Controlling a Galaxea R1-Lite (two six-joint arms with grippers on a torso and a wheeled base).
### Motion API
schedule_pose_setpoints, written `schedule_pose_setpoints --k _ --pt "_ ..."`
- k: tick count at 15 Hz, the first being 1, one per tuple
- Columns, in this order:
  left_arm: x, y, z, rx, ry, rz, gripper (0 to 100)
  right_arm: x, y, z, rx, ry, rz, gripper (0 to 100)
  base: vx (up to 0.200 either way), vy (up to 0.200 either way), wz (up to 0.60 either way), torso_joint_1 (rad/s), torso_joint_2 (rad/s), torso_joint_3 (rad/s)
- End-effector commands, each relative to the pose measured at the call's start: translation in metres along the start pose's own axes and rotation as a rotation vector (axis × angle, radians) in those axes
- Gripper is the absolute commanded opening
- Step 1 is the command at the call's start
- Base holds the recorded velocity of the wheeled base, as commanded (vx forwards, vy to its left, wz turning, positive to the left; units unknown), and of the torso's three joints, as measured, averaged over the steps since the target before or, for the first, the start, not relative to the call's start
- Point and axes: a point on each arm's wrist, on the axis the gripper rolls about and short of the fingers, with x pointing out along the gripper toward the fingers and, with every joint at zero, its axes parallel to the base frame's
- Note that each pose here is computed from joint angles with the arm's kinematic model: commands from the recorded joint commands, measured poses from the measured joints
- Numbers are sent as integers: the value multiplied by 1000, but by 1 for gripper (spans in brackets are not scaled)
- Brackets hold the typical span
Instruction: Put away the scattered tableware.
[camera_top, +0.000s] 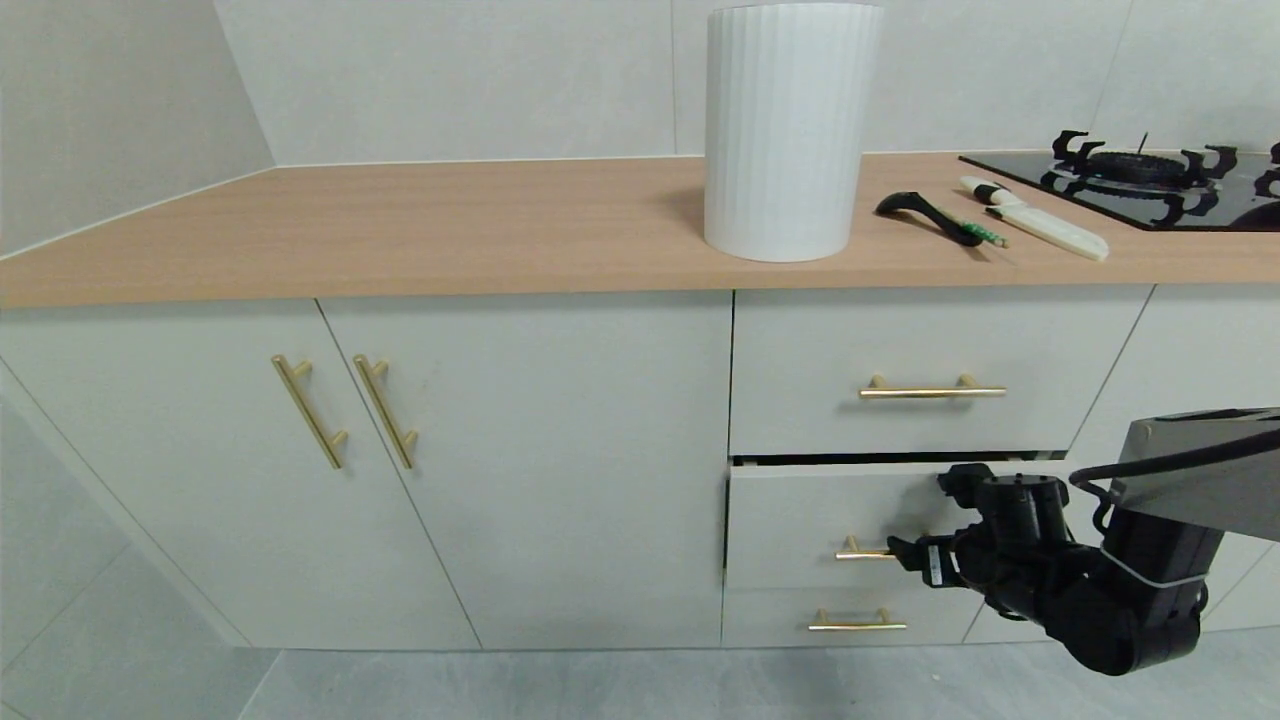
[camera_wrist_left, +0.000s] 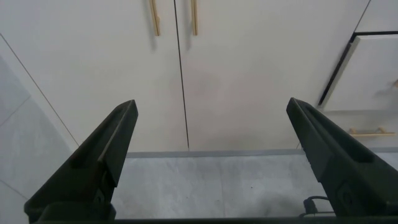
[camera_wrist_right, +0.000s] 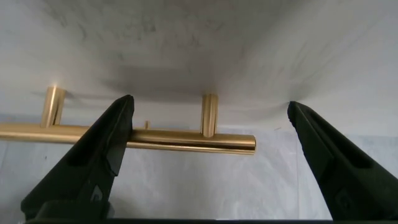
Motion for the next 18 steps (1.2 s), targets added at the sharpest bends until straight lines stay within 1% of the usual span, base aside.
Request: schedule_pose_setpoints --k 1,2,3,4,5,7,9,11,12,14,16,18 --pt "0 0 0 0 1 -1 100 -34 0 18 -26 10 26 100 0 0 0 0 0 0" --pt "0 0 0 0 1 -1 100 -50 0 26 -39 30 51 100 0 0 0 0 0 0" --pt "0 0 0 0 1 1 100 -77 -1 40 -44 65 96 100 0 0 0 0 0 0" --pt "0 0 0 0 1 -1 100 -100 -2 53 -42 64 127 100 0 0 0 0 0 0" --pt "0 0 0 0 1 1 100 -122 -3 67 -42 32 149 100 0 0 0 0 0 0" --pt "0 0 0 0 1 -1 100 -155 -3 88 -41 -63 158 100 0 0 0 0 0 0" --pt "0 0 0 0 1 -1 100 -161 1 95 -40 -102 167 100 0 0 0 0 0 0" --pt "0 0 0 0 1 -1 100 -146 10 88 -53 -91 165 100 0 0 0 0 0 0" --pt "0 0 0 0 1 1 100 -133 19 82 -59 -95 132 100 0 0 0 0 0 0" --pt "0 0 0 0 1 1 100 -103 32 72 -15 -136 63 100 0 0 0 0 0 0" --pt "0 0 0 0 1 1 100 -80 37 60 1 -196 33 100 0 0 0 0 0 0" --pt "0 0 0 0 1 -1 100 -65 39 55 9 -236 24 100 0 0 0 0 0 0"
